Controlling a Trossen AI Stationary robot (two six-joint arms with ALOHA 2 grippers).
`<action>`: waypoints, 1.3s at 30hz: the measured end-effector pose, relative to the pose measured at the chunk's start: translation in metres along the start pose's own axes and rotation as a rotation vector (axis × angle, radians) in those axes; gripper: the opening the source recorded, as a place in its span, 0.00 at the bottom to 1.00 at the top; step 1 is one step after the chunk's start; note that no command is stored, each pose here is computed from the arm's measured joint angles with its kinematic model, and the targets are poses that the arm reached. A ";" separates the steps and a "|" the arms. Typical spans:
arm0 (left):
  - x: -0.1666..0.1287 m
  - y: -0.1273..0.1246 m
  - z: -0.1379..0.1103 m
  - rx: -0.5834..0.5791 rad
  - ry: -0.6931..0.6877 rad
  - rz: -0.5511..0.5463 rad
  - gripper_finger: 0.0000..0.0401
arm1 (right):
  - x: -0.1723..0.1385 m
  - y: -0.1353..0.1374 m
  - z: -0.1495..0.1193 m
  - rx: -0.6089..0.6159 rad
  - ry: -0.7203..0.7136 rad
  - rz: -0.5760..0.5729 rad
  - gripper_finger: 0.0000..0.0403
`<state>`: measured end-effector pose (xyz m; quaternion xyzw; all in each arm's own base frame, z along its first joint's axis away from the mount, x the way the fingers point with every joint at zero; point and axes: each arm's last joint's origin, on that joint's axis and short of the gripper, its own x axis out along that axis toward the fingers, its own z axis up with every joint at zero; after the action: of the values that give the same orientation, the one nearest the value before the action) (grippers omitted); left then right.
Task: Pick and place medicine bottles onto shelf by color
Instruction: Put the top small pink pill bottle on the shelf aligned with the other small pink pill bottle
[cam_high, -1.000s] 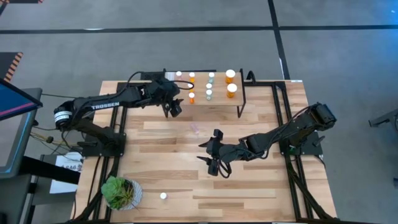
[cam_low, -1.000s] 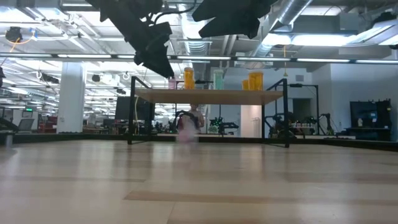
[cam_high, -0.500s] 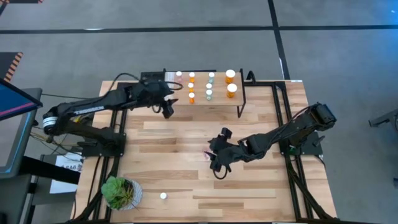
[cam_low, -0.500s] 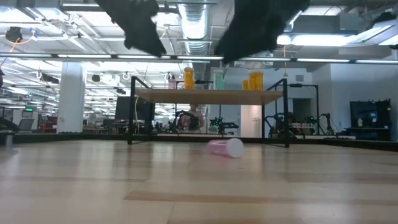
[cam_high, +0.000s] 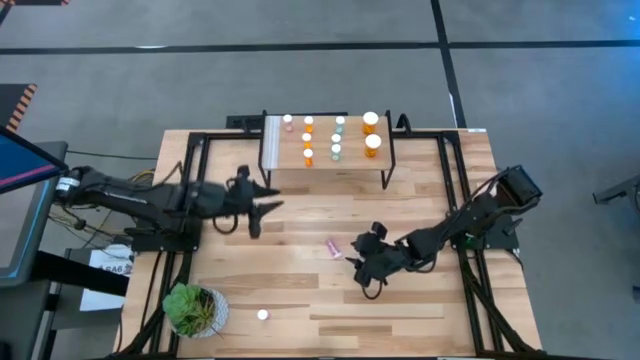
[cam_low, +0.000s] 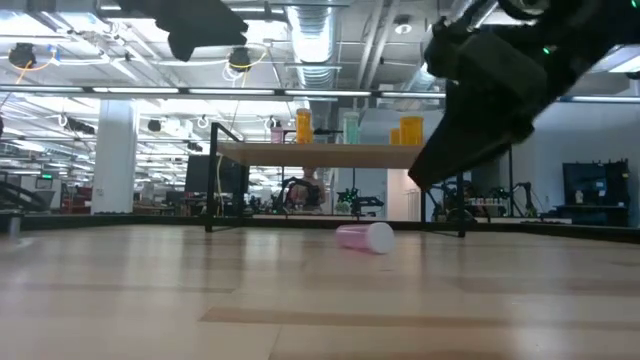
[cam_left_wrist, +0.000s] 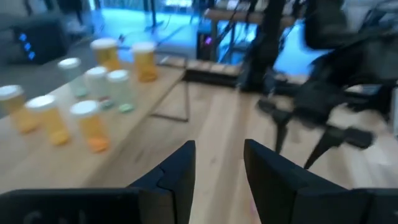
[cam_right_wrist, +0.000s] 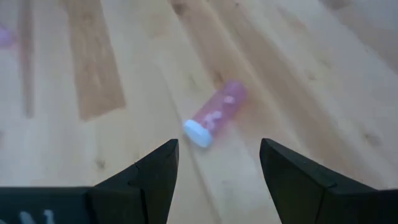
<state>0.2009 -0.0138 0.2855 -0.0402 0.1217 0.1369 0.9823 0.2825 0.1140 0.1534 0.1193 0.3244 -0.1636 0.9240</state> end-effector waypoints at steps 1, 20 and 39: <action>0.000 -0.005 -0.005 -0.002 -0.022 -0.008 0.31 | 0.003 0.000 -0.003 0.027 -0.014 0.022 0.62; 0.012 -0.039 -0.038 0.011 -0.058 0.028 0.31 | 0.074 0.023 -0.028 0.020 -0.064 -0.093 0.62; 0.043 -0.057 -0.073 0.160 0.131 -0.117 0.31 | 0.083 0.021 -0.015 0.022 -0.049 -0.146 0.51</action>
<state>0.2405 -0.0653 0.2062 0.0223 0.1934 0.0661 0.9786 0.3431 0.1200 0.0917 0.1013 0.3076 -0.2371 0.9159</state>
